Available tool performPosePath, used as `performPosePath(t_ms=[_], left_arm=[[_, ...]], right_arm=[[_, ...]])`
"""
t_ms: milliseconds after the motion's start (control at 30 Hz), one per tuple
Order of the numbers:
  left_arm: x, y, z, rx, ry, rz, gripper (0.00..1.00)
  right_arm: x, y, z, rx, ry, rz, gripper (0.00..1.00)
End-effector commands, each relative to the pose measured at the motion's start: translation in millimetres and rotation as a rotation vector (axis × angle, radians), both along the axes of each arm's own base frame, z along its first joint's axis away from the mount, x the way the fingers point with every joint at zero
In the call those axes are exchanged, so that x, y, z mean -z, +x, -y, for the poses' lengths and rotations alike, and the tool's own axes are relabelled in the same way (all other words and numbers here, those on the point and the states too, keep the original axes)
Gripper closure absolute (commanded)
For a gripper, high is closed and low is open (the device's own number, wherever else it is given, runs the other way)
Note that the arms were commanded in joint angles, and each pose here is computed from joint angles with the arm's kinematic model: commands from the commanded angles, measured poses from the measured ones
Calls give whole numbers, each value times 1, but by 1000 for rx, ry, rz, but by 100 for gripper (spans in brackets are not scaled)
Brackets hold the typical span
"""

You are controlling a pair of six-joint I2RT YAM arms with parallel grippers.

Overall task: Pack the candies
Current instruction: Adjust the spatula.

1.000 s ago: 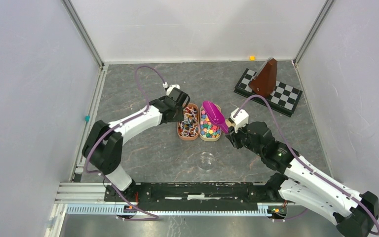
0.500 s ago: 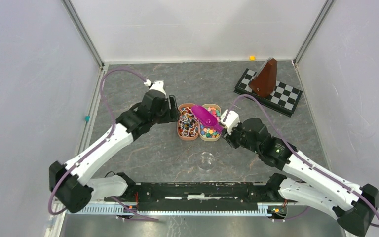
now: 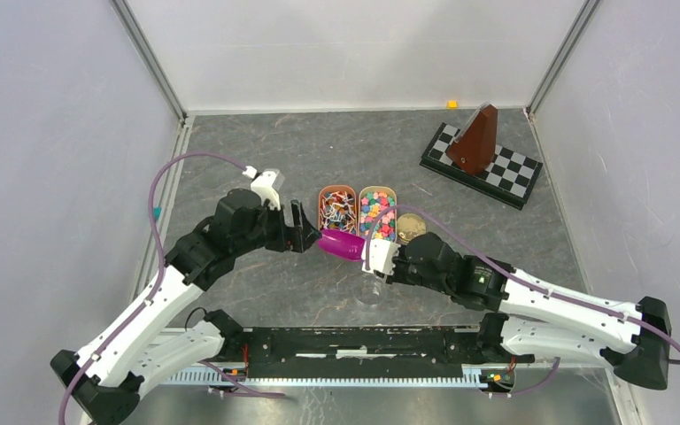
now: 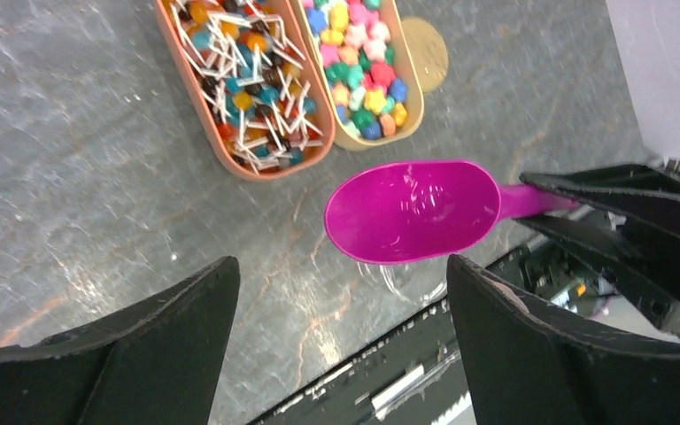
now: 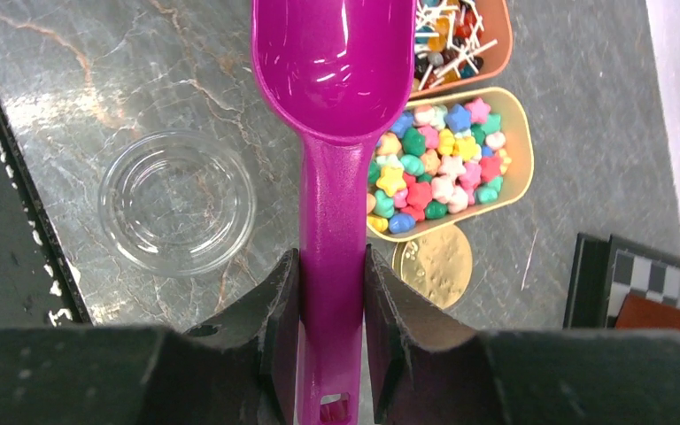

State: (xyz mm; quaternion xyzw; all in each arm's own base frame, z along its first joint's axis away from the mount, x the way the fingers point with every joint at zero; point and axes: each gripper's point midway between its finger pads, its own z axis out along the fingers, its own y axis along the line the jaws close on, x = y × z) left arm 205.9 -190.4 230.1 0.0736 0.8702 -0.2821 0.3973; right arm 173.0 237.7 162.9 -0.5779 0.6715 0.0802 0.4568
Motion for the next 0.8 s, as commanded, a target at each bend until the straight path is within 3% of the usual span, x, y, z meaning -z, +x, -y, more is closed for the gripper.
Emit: performPosePath(t_ms=[0,233,467,633,767], left_arm=[[17,-30,5,129,-13,-59,7],[28,-51,20,212,-115,-130,6],[26,-67,39,308,-251,-199,13],[24,-74,53,371,-353,-253,25],[24,-74,54,379,-359,-263,34]], right_arm=[[-9,-7,-7,-106,5,98,100],[-16,-23,-13,-224,54,146,100],[-26,-35,-17,-305,109,176,100],[-24,-39,-15,-339,105,191,100],[-24,-42,-13,-354,100,187,100]])
